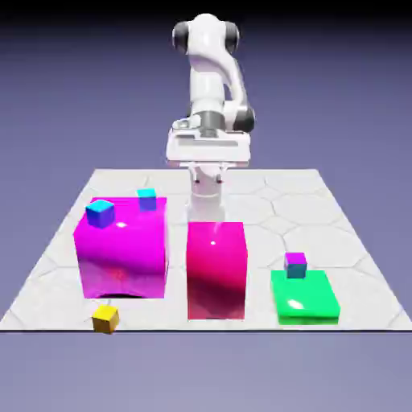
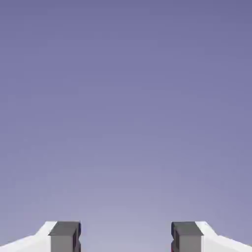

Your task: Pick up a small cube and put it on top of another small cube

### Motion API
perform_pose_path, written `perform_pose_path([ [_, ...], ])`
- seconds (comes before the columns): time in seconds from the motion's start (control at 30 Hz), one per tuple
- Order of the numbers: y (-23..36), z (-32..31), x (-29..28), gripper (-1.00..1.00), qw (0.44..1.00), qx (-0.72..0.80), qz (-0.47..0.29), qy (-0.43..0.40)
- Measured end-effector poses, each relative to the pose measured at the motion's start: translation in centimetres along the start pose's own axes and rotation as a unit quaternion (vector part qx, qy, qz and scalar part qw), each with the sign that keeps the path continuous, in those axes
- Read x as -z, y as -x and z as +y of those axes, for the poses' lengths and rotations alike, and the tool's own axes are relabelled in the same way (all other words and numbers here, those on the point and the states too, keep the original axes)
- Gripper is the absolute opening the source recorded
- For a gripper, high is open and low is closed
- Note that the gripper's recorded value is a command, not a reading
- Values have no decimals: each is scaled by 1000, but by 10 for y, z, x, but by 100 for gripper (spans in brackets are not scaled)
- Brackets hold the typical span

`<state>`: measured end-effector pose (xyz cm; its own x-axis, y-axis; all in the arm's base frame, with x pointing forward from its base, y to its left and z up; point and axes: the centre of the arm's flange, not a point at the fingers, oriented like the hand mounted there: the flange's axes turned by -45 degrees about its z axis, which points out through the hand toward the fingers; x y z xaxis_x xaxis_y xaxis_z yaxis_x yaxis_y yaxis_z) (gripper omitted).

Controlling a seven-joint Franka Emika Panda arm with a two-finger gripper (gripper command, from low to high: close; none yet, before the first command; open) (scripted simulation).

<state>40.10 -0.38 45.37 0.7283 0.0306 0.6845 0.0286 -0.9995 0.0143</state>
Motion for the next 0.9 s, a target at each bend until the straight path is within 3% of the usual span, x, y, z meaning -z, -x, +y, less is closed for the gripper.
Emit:
perform_pose_path([
  [0.37, -17, 88, -111, 0, 978, -90, -188, -6],
  [0.9, 22, 215, -246, 0, 901, -165, -401, 5],
])
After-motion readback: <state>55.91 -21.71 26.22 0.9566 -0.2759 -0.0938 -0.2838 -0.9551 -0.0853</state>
